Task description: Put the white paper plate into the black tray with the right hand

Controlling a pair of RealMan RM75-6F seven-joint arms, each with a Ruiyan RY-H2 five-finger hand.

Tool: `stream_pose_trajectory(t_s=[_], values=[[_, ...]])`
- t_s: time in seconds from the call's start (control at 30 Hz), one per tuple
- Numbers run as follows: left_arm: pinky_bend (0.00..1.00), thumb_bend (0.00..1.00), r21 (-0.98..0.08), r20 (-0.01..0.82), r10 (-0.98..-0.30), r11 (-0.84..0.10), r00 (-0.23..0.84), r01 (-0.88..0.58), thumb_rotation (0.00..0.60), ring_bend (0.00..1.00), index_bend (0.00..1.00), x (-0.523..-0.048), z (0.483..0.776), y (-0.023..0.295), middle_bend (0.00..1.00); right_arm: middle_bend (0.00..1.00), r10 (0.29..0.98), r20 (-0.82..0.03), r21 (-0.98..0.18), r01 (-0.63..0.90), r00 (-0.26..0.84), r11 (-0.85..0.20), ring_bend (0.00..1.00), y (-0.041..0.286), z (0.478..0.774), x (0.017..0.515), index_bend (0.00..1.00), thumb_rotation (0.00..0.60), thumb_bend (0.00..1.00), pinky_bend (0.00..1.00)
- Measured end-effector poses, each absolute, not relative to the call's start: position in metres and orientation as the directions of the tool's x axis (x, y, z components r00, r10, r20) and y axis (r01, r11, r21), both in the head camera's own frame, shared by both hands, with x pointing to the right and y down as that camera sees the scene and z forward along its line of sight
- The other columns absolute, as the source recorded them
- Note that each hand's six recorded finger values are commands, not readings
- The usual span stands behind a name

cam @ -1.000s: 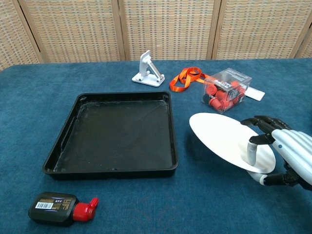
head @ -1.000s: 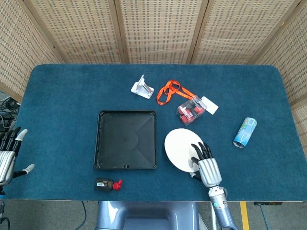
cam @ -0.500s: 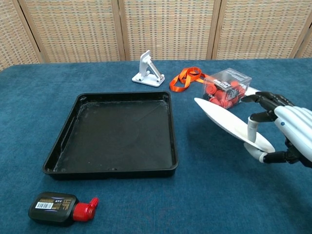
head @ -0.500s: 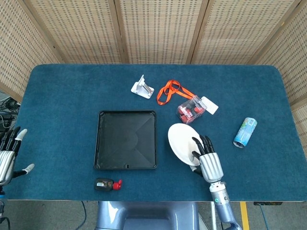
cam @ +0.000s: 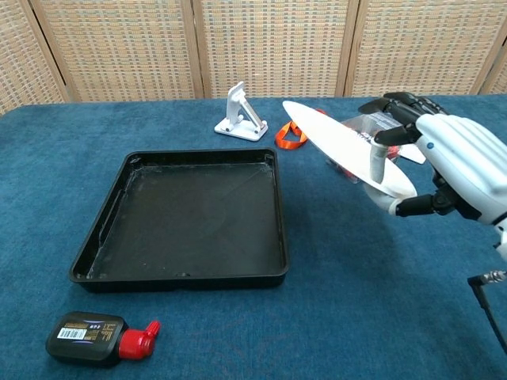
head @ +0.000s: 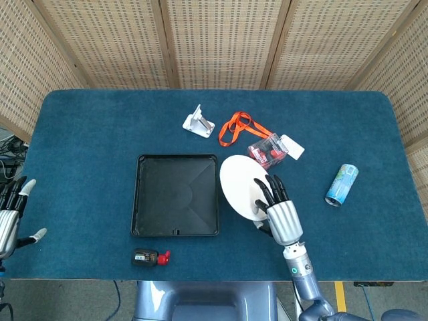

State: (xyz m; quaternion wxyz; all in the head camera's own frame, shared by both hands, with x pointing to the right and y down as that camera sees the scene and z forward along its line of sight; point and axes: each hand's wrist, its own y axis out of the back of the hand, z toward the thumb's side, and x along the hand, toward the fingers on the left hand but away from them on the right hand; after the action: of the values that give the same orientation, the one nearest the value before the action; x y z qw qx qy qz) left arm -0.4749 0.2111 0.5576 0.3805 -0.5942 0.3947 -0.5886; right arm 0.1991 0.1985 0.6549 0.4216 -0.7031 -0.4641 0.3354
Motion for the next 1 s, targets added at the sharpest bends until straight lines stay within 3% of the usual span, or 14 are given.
stream_pose_trajectory(t_s=[1.0], values=[[0.0, 0.05, -0.907, 0.415, -0.91, -0.411, -0.025, -0.09, 0.6, 0.0, 0.0, -0.486, 0.556, 0.207, 0.0, 0.23, 0.882, -0.067, -0.872, 0.401, 0.467, -0.279, 0.0, 0.159, 0.664, 0.088, 0.68, 0.6, 0.6, 0.11]])
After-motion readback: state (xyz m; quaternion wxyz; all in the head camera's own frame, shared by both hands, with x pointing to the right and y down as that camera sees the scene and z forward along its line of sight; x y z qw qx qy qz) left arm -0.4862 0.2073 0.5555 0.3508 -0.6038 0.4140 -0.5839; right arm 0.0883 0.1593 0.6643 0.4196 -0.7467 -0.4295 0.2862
